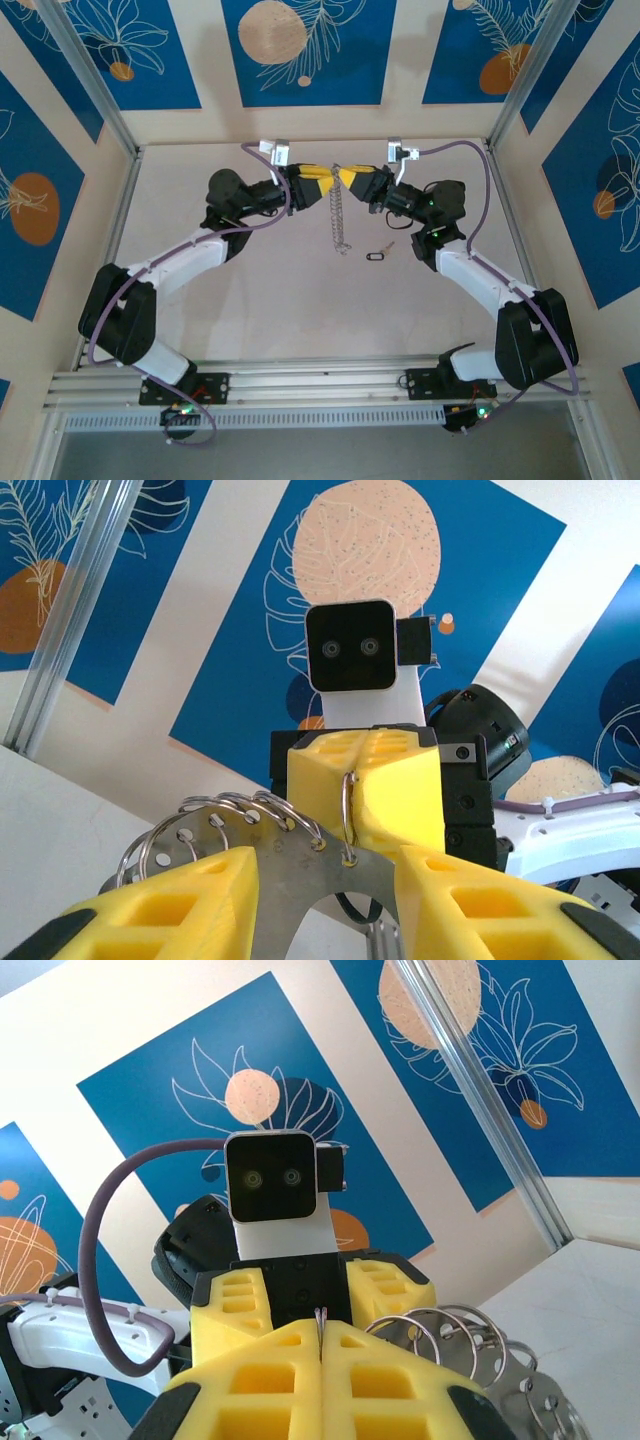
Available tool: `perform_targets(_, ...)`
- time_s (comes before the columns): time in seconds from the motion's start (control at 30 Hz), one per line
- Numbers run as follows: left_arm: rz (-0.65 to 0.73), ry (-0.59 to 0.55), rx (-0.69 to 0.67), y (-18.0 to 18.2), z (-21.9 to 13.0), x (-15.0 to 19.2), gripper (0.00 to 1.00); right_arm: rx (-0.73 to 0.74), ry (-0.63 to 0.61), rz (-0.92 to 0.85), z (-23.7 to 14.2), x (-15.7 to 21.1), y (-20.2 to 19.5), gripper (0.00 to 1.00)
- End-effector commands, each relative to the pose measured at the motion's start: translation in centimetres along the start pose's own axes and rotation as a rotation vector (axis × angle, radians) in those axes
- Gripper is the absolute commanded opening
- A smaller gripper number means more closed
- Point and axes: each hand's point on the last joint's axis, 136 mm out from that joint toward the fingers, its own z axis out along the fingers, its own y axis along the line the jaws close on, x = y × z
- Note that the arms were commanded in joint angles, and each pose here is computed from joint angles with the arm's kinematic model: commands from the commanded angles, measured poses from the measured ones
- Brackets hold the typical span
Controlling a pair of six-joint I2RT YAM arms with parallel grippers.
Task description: Put the keys on the keyring
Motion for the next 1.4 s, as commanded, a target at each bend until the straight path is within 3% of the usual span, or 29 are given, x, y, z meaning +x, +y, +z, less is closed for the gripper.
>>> perform_targets(0.0, 0.057, -0.050, 0.051, -2.0, 0.5, -2.2, 0.40, -0.018, -0.031, -0.029, 0.0, -0.7, 0.9, 0.00)
perform_targets(0.4, 0.051, -0.042, 0.074, -2.5, 0.9, -2.3, 0.34, -0.023, -0.017, -0.020, 0.4, 0.0, 1.0, 0.00)
perform_targets(0.83, 0.043, 0.004, 0.117, -3.1, 1.5, -1.1, 0.16, -0.009, -0.020, -0.020, 0.2, 0.0, 0.7, 0.00)
perform_targets(1.03, 0.033, 0.035, 0.148, -3.4, 1.6, -0.3, 0.15, 0.000, -0.026, -0.018, 0.0, -0.2, 0.5, 0.00)
perform_targets(1.23, 0.033, 0.053, 0.174, -3.7, 1.8, 0.1, 0.00, 0.004, -0.024, -0.014, -0.2, -0.1, 0.4, 0.00)
perform_targets(1.37, 0.032, 0.077, 0.204, -4.2, 2.0, 0.5, 0.00, 0.006, -0.024, -0.015, -0.2, -0.1, 0.4, 0.00)
